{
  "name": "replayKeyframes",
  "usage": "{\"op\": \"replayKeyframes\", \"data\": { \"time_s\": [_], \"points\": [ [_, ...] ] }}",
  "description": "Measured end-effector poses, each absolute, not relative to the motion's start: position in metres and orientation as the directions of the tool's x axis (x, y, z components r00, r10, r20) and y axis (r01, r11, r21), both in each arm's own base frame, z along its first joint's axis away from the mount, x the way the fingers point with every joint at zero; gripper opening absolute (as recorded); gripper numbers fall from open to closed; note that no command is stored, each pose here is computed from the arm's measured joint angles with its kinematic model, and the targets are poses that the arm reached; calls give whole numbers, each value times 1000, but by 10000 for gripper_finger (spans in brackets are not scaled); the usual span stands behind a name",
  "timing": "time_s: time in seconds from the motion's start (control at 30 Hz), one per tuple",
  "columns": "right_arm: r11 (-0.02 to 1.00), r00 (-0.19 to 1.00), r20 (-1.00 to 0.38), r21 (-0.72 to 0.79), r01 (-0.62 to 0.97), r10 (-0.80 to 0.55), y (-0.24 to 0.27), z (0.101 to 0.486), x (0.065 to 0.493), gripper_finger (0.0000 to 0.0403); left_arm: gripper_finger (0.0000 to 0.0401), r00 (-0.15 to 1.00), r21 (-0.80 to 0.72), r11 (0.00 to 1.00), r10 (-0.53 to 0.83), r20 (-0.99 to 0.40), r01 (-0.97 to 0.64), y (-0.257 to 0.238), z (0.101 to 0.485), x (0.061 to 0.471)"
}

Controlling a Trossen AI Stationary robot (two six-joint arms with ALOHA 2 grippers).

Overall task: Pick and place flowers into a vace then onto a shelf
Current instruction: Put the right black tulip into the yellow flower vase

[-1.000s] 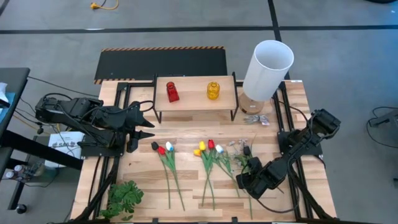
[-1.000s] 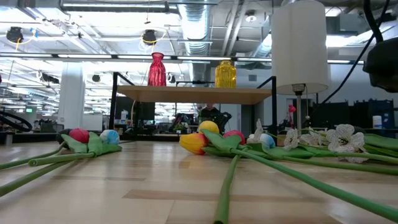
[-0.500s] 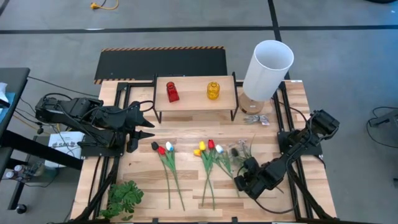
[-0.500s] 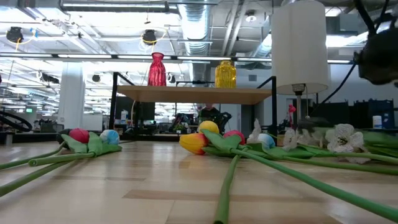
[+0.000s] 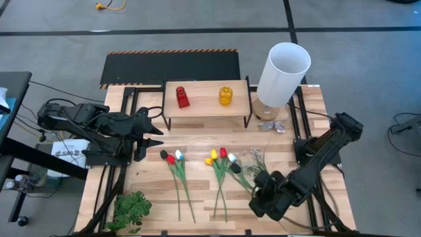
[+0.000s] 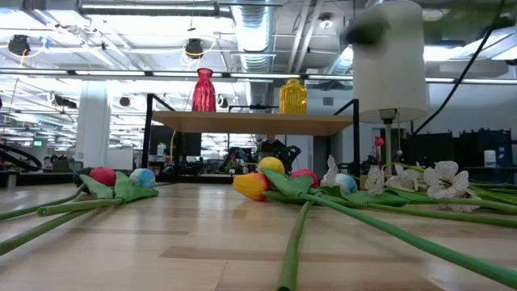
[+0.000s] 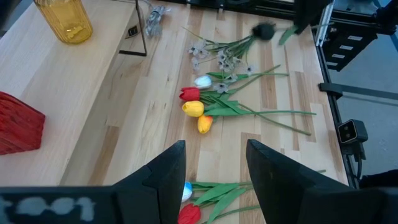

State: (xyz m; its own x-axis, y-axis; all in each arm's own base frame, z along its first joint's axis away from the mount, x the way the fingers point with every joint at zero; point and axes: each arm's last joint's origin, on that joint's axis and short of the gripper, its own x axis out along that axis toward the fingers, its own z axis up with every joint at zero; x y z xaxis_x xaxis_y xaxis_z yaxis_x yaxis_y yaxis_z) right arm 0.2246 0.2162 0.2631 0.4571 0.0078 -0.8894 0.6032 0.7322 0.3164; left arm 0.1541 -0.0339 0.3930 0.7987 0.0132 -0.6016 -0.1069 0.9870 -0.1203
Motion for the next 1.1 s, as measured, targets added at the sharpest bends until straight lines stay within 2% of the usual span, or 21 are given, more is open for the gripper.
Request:
{"op": "replayKeyframes", "data": {
  "time_s": [0.1, 0.2, 0.27, 0.4, 0.57, 0.73, 0.9, 1.0, 1.1],
  "points": [
    [765, 602, -797, 352, 539, -56, 212, 294, 232, 3, 158, 799, -121, 987, 13, -602, -107, -34, 393, 154],
    [776, 727, -652, 338, 532, -215, 199, 321, 241, 3, 158, 799, -121, 987, 13, -601, -107, -34, 393, 154],
    [777, 764, -551, 297, 556, -336, 185, 336, 246, 2, 158, 799, -120, 987, 13, -602, -107, -34, 393, 154],
    [757, 746, -447, 202, 622, -493, 148, 356, 261, 2, 158, 799, -121, 987, 13, -602, -107, -34, 393, 154],
    [747, 708, -374, 60, 662, -599, 92, 378, 282, 1, 158, 799, -121, 987, 13, -602, -107, -34, 393, 154],
    [738, 715, -200, -72, 671, -670, 41, 408, 306, 1, 158, 799, -121, 987, 13, -601, -107, -34, 393, 154],
    [668, 670, -41, -136, 731, -741, -11, 427, 321, 1, 158, 799, -120, 987, 13, -602, -107, -34, 393, 154],
    [628, 638, 10, -167, 760, -770, -37, 431, 324, 0, 158, 799, -121, 987, 13, -601, -107, -34, 393, 154],
    [596, 605, 53, -123, 793, -794, -58, 435, 323, 0, 158, 799, -121, 987, 13, -602, -107, -34, 393, 154]
  ]
}}
